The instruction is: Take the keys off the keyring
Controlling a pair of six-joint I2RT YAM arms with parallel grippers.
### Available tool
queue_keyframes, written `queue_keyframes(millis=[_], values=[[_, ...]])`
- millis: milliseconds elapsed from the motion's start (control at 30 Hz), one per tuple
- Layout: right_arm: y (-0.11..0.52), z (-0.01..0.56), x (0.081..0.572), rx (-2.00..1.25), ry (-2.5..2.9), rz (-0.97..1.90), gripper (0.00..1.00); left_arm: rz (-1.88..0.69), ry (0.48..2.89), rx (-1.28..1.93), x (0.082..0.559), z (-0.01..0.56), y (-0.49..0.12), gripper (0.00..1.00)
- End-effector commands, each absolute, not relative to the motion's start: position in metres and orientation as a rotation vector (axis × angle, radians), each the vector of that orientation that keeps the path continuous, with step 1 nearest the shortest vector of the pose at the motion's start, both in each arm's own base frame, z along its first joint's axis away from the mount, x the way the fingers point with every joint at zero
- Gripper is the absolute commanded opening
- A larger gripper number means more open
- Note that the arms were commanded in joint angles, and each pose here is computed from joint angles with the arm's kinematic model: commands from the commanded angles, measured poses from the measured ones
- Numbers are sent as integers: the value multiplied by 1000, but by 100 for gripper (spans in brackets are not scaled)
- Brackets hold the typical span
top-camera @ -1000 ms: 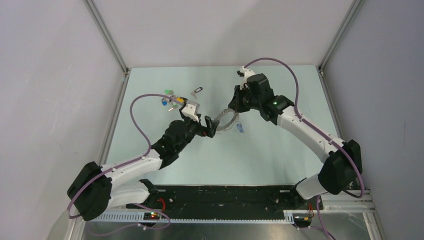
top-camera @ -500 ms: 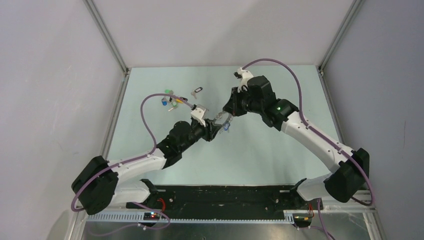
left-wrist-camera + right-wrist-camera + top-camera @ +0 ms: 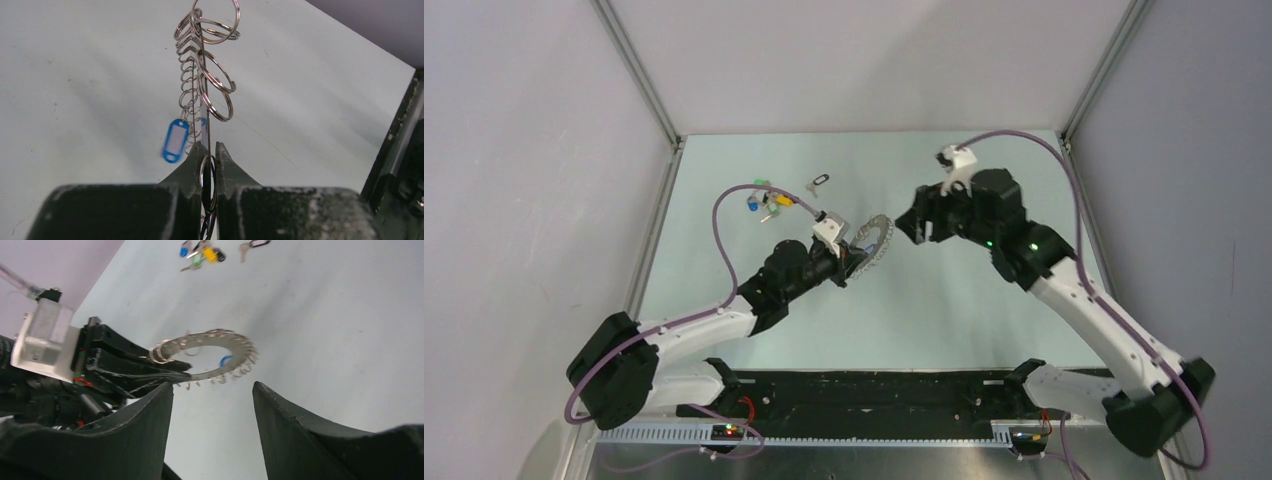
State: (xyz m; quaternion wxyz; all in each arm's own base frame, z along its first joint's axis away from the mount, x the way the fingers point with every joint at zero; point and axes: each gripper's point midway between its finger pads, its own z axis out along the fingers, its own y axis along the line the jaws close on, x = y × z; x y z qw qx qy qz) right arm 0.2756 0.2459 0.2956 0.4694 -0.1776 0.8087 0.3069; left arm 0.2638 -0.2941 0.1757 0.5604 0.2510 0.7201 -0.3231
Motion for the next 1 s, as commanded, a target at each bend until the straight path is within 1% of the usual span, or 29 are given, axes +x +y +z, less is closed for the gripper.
queue_keyframes(millis=[0, 33, 67, 100, 133, 167, 200, 233, 267, 300, 333, 367, 400, 433, 467, 500, 533, 567, 600, 633, 833, 967], values=[[208, 319, 268, -426, 1800, 716, 65, -812, 1524, 694, 251, 221, -306, 0], [207, 328, 266, -426, 1741, 726, 65, -810, 1525, 700, 248, 223, -306, 0], [201, 321, 261, -438, 1716, 711, 65, -806, 1508, 696, 248, 231, -306, 0], [201, 331, 260, -448, 1639, 718, 64, -805, 1522, 708, 245, 231, -307, 0], [198, 332, 255, -468, 1569, 706, 65, -809, 1503, 708, 244, 244, -308, 0], [198, 329, 252, -481, 1541, 706, 69, -812, 1525, 728, 238, 243, -310, 0], [196, 334, 248, -498, 1455, 700, 70, -813, 1515, 733, 238, 253, -312, 0], [196, 322, 247, -512, 1447, 696, 72, -813, 1542, 760, 232, 249, -316, 0], [196, 336, 241, -539, 1360, 693, 73, -814, 1525, 776, 230, 260, -320, 0], [197, 332, 238, -560, 1346, 694, 72, -803, 1573, 823, 222, 250, -326, 0], [201, 338, 233, -619, 1292, 692, 72, -782, 1546, 844, 222, 266, -331, 0], [205, 339, 227, -666, 1266, 703, 72, -720, 1618, 899, 217, 248, -334, 0], [211, 340, 218, -756, 1221, 710, 73, -655, 1591, 933, 219, 264, -337, 0], [214, 342, 215, -789, 1196, 718, 74, -518, 1645, 1019, 216, 244, -335, 0], [218, 345, 208, -844, 1149, 730, 74, -457, 1627, 1015, 219, 264, -336, 0], [220, 347, 206, -868, 1128, 730, 74, -314, 1659, 1070, 217, 256, -331, 0], [222, 349, 202, -908, 1089, 722, 74, -272, 1651, 1067, 219, 269, -331, 0], [222, 352, 199, -923, 1069, 716, 74, -186, 1685, 1114, 218, 260, -322, 0], [223, 352, 196, -957, 1046, 706, 74, -177, 1677, 1105, 218, 274, -322, 0], [223, 354, 195, -972, 1032, 699, 74, -137, 1695, 1130, 217, 273, -314, 0], [225, 353, 196, -1018, 994, 672, 74, -121, 1632, 1174, 206, 305, -287, 0], [237, 353, 182, -1132, 888, 721, 74, -139, 1584, 1224, 195, 313, -274, 1]])
